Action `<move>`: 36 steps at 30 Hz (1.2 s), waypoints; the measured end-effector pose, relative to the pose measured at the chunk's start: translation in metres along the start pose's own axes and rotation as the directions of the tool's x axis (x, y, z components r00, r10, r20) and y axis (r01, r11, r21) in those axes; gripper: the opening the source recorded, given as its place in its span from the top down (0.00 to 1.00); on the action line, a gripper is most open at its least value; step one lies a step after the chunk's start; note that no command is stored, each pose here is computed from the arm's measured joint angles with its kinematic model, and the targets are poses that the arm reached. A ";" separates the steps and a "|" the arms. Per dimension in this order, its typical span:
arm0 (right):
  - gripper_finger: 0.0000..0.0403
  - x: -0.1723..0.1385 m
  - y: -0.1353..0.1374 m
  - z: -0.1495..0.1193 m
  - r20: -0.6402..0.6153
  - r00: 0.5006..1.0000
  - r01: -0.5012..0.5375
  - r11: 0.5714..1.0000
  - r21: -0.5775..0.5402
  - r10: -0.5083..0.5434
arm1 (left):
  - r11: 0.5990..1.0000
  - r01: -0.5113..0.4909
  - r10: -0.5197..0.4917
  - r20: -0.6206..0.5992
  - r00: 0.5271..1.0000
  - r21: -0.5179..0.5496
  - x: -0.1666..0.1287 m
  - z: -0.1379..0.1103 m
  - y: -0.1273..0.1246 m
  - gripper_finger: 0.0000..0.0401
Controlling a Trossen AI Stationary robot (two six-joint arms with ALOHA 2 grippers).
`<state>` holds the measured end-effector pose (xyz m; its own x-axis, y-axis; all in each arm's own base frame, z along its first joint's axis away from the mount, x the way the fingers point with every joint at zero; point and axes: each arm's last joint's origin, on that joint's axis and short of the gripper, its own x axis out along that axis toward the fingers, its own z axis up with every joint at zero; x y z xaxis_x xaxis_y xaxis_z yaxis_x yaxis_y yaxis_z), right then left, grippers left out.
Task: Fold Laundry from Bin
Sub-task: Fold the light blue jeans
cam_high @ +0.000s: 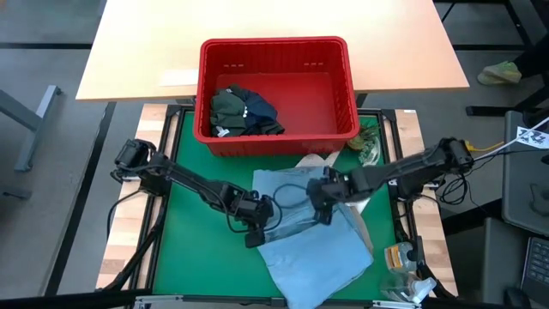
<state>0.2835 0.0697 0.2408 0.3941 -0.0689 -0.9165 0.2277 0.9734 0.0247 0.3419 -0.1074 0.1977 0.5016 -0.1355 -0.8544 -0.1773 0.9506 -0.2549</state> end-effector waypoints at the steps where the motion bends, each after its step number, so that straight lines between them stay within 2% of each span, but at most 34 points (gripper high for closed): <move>1: 0.52 0.004 0.003 -0.006 -0.015 1.000 -0.011 1.000 -0.003 0.011 | 1.000 -0.003 0.003 0.002 1.000 -0.003 0.000 -0.001 -0.002 0.99; 5: 0.52 0.017 0.015 -0.027 -0.059 0.997 -0.059 0.998 -0.015 0.058 | 1.000 -0.022 0.022 0.020 1.000 -0.017 0.000 -0.007 -0.011 0.99; 13: 0.52 0.031 0.022 -0.055 -0.097 0.995 -0.016 0.999 -0.048 0.012 | 0.999 -0.030 0.031 0.039 0.999 -0.029 0.020 -0.020 -0.030 0.99; 22: 0.52 0.033 0.020 -0.055 -0.085 0.996 -0.001 0.999 -0.046 -0.003 | 0.999 -0.034 0.034 0.013 0.999 0.002 0.036 -0.034 -0.042 1.00; 31: 0.52 0.025 0.024 -0.046 -0.065 0.998 -0.022 0.998 -0.059 0.018 | 1.000 0.001 0.000 0.072 0.997 -0.015 0.008 -0.022 -0.041 0.99; 36: 0.52 0.014 0.030 -0.034 -0.017 0.999 -0.051 0.994 -0.095 0.050 | 1.000 -0.002 0.002 0.078 0.997 0.000 0.006 -0.017 -0.035 0.94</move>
<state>0.2658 0.1049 0.2150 0.3893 -0.0166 -0.9209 0.1214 0.9920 0.0335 0.3368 -0.1461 0.1938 0.5658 -0.1116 -0.8170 -0.1784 0.9508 -0.2534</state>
